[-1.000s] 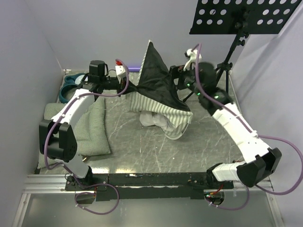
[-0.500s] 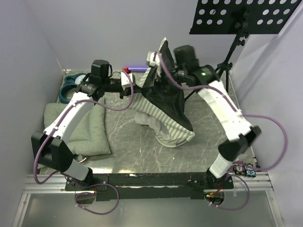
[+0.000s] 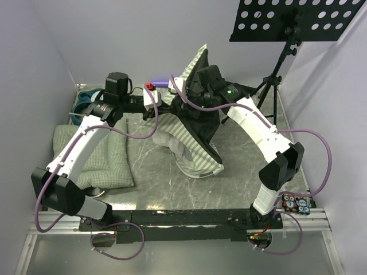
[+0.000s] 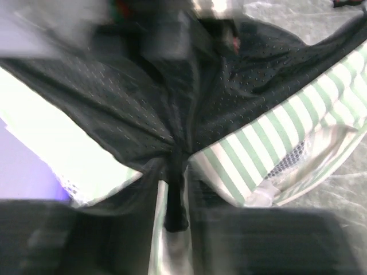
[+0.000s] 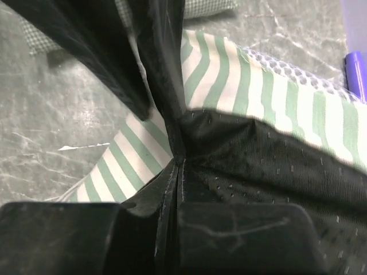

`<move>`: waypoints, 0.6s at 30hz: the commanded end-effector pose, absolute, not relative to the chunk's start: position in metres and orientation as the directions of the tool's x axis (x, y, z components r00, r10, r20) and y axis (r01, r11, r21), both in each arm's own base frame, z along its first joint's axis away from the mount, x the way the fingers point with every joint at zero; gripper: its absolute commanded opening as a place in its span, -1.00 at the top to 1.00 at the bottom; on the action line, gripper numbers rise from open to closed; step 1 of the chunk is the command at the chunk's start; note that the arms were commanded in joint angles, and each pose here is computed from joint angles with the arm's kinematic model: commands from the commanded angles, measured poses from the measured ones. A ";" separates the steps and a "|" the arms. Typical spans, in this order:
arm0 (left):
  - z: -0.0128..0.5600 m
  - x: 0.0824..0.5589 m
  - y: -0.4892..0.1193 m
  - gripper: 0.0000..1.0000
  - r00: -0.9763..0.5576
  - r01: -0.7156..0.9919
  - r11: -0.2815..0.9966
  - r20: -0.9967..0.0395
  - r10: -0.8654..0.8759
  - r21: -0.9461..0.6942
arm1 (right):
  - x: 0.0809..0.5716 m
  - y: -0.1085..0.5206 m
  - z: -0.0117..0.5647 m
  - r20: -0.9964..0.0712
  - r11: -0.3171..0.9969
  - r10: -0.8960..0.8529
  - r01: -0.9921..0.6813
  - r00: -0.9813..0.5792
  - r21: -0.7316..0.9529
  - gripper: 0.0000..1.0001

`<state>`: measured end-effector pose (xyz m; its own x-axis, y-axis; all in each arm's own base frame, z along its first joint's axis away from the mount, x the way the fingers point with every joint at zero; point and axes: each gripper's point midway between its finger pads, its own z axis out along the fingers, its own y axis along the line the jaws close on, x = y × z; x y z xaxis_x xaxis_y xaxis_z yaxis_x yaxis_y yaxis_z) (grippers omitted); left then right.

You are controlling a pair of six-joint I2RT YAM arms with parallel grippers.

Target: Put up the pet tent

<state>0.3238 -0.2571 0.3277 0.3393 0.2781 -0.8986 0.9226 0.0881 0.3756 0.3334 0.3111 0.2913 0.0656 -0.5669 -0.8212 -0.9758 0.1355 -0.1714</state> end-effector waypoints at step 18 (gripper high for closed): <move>0.311 0.322 -0.208 -0.65 0.136 0.938 0.265 -0.940 0.312 0.224 | 0.329 0.299 0.334 -0.910 0.329 -0.410 -0.941 -0.066 -0.080 1.00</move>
